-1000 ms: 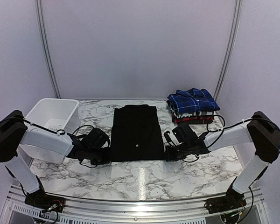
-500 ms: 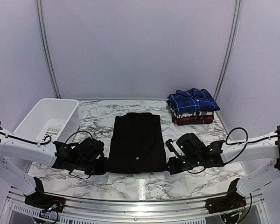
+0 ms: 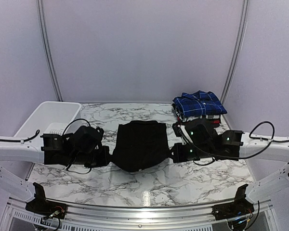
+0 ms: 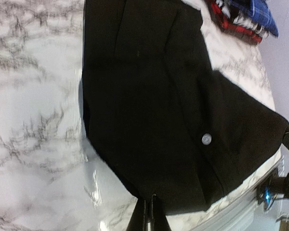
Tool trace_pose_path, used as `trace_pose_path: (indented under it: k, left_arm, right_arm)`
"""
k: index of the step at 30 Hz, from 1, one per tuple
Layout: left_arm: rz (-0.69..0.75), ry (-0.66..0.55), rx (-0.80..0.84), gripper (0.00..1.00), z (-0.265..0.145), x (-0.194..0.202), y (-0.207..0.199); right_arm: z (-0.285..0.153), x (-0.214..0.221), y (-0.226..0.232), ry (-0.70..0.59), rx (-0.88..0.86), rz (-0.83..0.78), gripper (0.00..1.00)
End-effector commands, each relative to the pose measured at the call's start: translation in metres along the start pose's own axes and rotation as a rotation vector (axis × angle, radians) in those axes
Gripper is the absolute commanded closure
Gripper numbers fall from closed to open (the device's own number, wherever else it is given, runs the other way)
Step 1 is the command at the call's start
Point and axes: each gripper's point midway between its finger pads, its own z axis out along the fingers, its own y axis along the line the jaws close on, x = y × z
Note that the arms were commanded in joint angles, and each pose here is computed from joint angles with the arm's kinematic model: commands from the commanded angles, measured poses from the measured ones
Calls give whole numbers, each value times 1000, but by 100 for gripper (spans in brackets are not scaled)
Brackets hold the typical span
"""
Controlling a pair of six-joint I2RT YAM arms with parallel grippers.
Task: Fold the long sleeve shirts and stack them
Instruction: Pick up the 2/3-rectangle-folded shirt from the center of the board, then fold the 2/3-rectangle-folded shirt at the center of the board.
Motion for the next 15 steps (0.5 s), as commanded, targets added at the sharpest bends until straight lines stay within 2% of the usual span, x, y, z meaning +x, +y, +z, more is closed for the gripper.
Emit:
trace_pose_path:
  k: [1,5,8,12,15]
  left_arm:
    - [60,-39,-27,100,14,-67,-7]
    - [44,-36,-70,100,72,-142,8]
    - [-10,-14,-51,100,132,-193,22]
    - [-35,-1,-71,100,199,-220,46]
    - [-49,18,-73,100,230,-222,56]
  right_arm:
    - [12,-88,-15,-133,33,-18,100]
    - [60,-167,-49,-183,41,9,100]
    - [113,-202,-85,-181,81,30,100]
    - [171,-219,-135,-172,108,82,100]
    - [201,-211,-160,-144,117,113,100]
